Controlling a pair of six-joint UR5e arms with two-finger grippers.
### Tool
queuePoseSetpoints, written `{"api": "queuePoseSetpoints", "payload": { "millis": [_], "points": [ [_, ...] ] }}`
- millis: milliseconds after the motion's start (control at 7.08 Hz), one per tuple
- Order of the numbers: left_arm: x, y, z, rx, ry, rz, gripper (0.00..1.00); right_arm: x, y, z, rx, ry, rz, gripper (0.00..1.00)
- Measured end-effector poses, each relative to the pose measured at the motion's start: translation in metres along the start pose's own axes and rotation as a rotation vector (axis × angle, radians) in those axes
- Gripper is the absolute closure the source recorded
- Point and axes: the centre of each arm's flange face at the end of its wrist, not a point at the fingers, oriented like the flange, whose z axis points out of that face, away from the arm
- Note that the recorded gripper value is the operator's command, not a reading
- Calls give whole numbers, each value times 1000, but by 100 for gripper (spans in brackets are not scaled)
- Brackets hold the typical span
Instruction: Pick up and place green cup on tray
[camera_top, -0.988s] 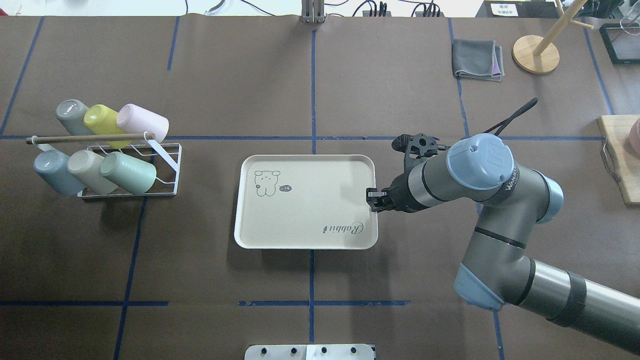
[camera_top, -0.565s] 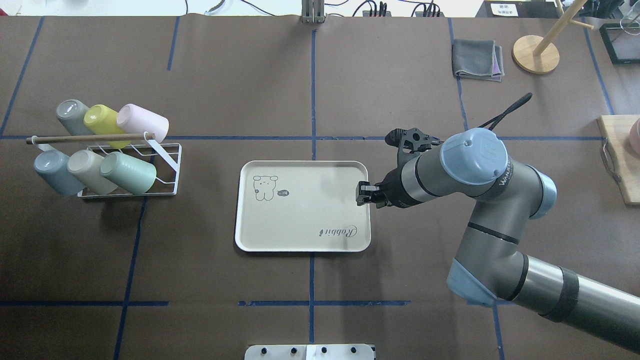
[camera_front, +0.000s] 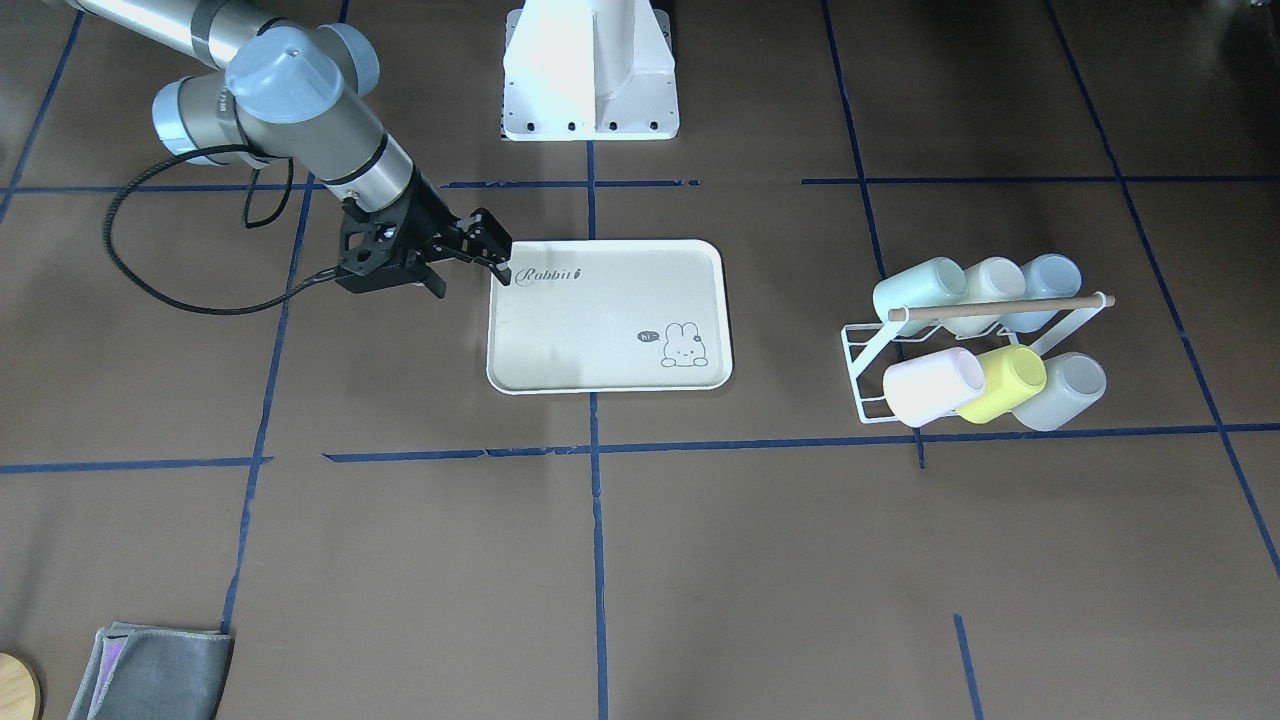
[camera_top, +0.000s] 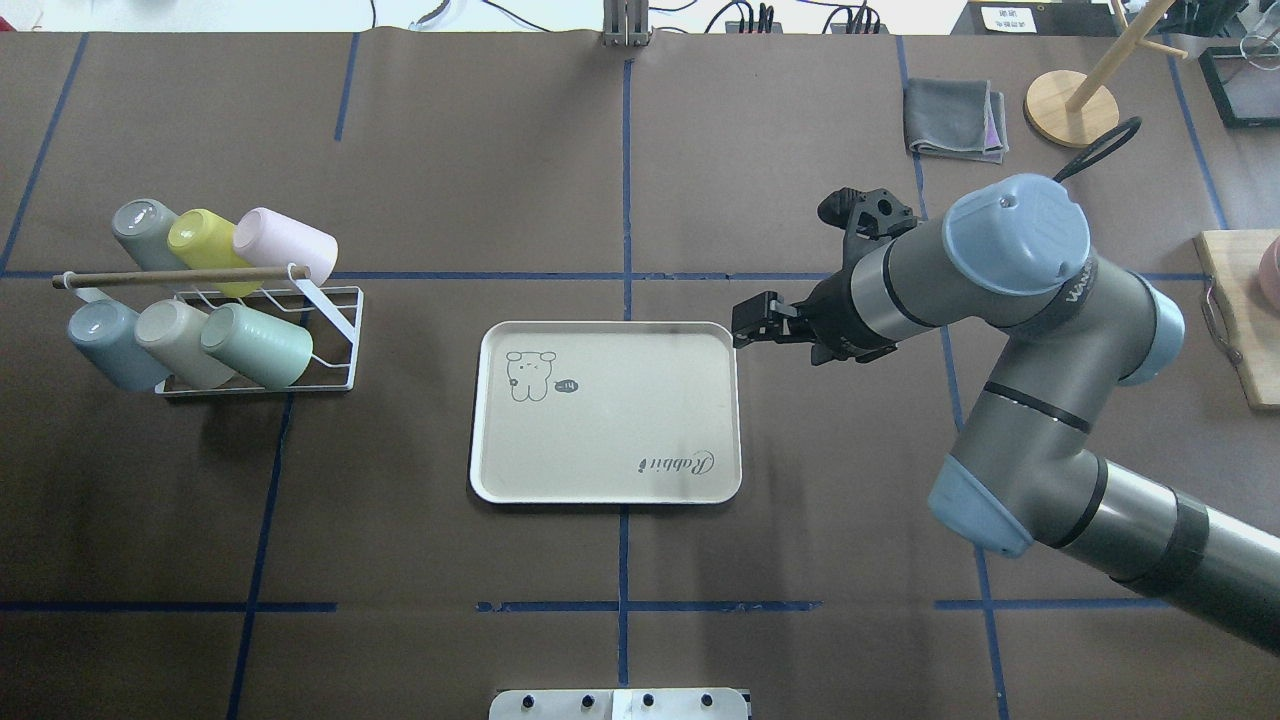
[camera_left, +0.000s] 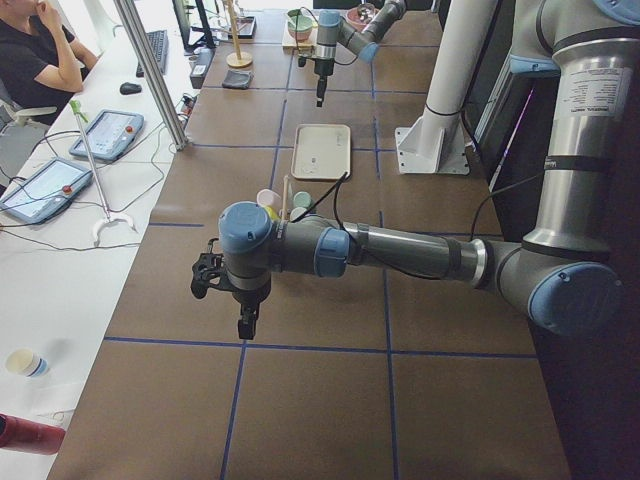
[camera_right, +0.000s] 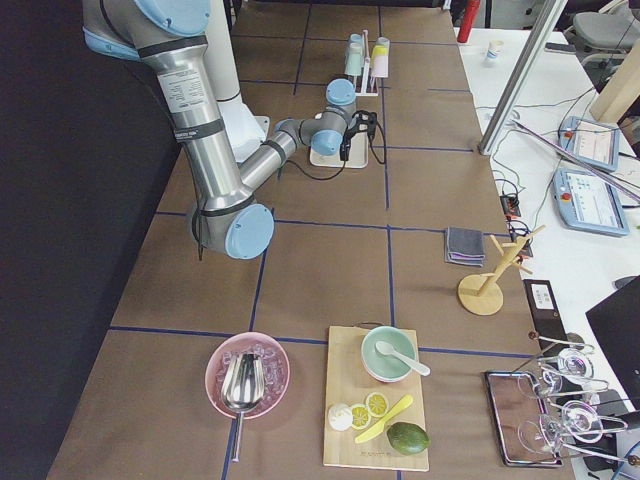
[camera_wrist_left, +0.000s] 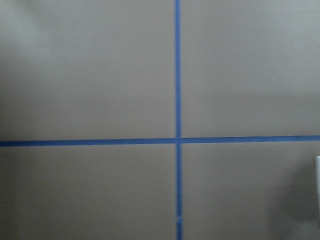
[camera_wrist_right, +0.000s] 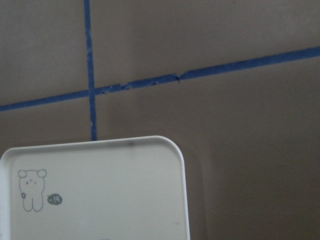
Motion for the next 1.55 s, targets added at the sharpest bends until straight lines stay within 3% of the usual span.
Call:
{"api": "queuePoseSetpoints", "payload": {
  "millis": [282,424,565,847,988,1271,1553],
  "points": [
    [66,-14,-3,1,88,110,0,10,-19,-44,19,87,15,0],
    [108,-18,-1,2,76,192,0,23,-27,-62,26,138,-5,0],
    [150,-17,6,-1,11,282,0,45,-31,-78,28,185,-40,0],
    [242,2,24,-67,-184,426,0,94,-37,-104,21,245,-111,0],
    [291,9,16,-101,-252,479,0,114,-42,-115,9,253,-126,0],
    [366,37,2,-111,-392,614,0,147,-49,-127,-12,267,-147,0],
    [419,73,30,-139,-616,815,0,170,-51,-133,-18,286,-160,0]
  ]
}}
